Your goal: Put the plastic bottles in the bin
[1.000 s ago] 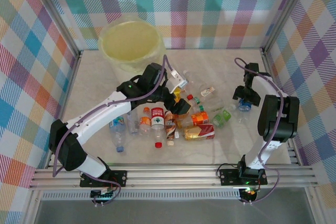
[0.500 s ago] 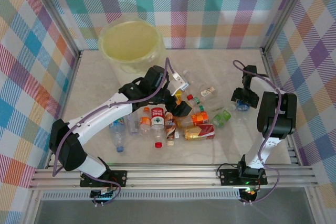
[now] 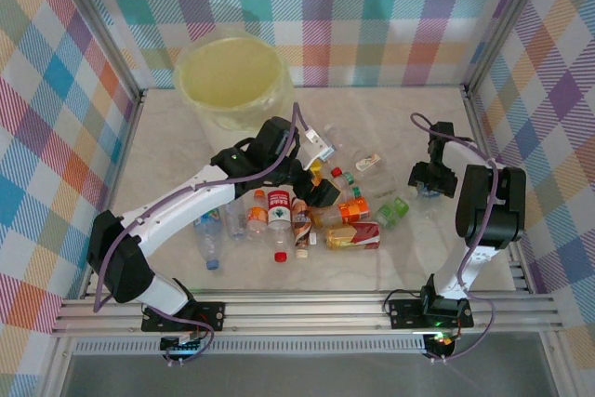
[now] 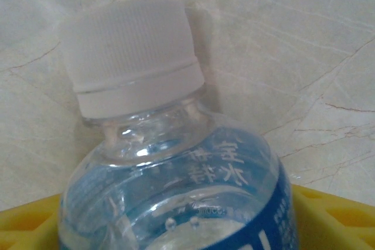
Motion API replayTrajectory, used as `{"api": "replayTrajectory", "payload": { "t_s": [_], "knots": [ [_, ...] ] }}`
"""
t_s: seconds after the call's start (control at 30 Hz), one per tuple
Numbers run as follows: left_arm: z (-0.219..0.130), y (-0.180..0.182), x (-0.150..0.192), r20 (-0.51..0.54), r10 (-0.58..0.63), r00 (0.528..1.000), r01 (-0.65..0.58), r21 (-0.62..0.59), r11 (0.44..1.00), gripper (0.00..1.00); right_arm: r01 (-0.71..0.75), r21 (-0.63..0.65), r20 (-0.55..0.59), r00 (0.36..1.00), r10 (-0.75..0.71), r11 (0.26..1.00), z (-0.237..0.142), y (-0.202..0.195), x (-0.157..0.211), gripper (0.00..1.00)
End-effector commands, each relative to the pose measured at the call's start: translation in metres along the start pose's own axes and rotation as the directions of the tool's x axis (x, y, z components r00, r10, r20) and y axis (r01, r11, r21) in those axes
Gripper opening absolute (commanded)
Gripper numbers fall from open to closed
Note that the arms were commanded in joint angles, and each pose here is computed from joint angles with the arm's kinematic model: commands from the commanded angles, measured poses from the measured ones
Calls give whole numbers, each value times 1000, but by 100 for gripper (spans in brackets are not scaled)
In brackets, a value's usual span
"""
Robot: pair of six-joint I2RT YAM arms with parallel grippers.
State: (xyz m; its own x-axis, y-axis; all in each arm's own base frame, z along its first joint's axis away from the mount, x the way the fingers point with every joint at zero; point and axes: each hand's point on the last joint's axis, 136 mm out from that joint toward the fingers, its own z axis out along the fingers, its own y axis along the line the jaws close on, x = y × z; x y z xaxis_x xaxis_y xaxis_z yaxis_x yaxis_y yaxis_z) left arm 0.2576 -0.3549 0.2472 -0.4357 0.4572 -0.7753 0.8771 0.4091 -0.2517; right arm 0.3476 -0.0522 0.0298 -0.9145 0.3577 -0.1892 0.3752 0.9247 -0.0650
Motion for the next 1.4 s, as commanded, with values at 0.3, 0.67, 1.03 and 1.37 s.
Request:
{"api": "replayTrajectory", "payload": {
  "t_s": [0.3,0.67,1.03,1.37],
  "knots": [
    [2,-7,-4,12,-1,1000,1,19,1000,100,14,12,42,999,-15,1000,-16,-4,-10,68],
    [6,-13,-24,59,-106,993,101,73,992,100,18,-91,227,974,3,996,-64,10,-32,65],
    [12,-17,-69,121,-376,919,357,156,921,100,104,-430,411,907,91,897,-185,61,-32,63],
    [10,-29,-70,186,-424,886,409,116,905,100,216,-730,412,896,164,649,-291,122,8,62]
  ]
}}
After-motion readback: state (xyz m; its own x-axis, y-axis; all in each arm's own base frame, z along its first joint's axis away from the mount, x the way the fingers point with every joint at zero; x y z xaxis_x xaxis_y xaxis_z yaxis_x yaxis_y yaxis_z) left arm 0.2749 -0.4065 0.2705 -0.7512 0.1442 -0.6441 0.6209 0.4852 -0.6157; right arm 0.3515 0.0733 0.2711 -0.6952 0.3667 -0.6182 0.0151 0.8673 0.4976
